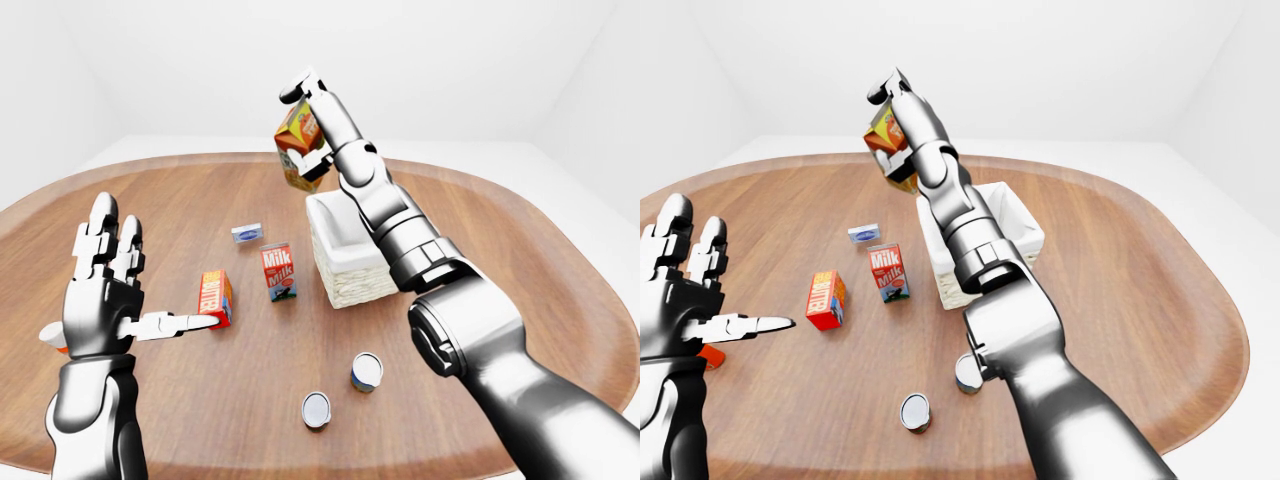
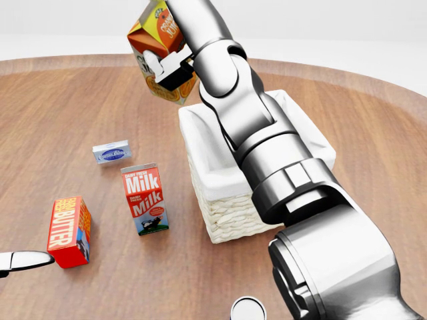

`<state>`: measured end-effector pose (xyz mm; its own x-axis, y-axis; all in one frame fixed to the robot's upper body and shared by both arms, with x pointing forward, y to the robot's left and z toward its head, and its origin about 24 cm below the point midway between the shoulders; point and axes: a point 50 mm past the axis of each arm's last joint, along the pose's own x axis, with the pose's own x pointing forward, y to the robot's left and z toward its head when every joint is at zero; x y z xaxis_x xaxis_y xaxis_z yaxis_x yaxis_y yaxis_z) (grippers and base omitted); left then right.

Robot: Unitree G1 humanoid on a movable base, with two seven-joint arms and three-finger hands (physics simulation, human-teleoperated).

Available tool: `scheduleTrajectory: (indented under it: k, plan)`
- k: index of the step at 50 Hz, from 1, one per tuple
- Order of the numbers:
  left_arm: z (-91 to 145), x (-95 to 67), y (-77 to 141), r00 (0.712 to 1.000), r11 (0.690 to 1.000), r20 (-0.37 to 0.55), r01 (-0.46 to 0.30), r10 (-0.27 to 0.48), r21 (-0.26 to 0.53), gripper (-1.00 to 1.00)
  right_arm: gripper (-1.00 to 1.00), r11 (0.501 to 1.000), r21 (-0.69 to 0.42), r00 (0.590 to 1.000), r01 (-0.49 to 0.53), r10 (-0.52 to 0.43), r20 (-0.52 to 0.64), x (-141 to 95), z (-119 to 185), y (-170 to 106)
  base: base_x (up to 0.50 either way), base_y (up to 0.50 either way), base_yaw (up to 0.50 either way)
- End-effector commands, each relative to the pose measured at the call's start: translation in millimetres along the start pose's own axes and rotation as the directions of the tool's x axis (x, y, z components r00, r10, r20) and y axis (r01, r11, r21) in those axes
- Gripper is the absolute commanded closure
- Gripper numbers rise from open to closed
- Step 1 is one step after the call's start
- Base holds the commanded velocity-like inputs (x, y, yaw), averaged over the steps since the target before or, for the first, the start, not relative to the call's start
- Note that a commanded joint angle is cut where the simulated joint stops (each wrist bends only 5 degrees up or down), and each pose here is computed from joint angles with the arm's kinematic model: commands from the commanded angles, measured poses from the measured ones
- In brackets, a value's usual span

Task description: Pick up the orange juice, and put it in the basket.

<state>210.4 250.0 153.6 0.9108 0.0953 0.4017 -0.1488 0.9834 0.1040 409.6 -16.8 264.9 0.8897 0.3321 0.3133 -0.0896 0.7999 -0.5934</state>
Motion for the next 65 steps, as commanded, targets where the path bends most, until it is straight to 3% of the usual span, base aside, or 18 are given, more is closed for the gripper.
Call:
scheduleTrajectory:
  k: [1, 25, 65]
  plan:
    - [-1.3, 0.4, 0.0, 1.0, 1.0, -0.005, -0.001, 0.001, -0.002, -1.0, 1.0, 0.985, 0.122, 0.991, 0.124, -0.117, -0.061, 1.9, -9.1, -24.4, 0.0, 0.0, 0.0]
    - [0.8, -0.5, 0.1, 1.0, 1.0, 0.003, 0.0, 0.0, 0.001, -1.0, 1.0, 0.955, 0.132, 0.947, 0.267, -0.234, -0.218, -7.3, -47.9, -55.3, 0.0, 0.0, 0.0]
    - [-0.6, 0.6, -0.2, 1.0, 1.0, -0.001, 0.002, -0.002, -0.002, -1.0, 1.0, 0.925, 0.149, 0.896, 0.351, -0.285, -0.341, -22.0, -82.2, -58.4, 0.0, 0.0, 0.0]
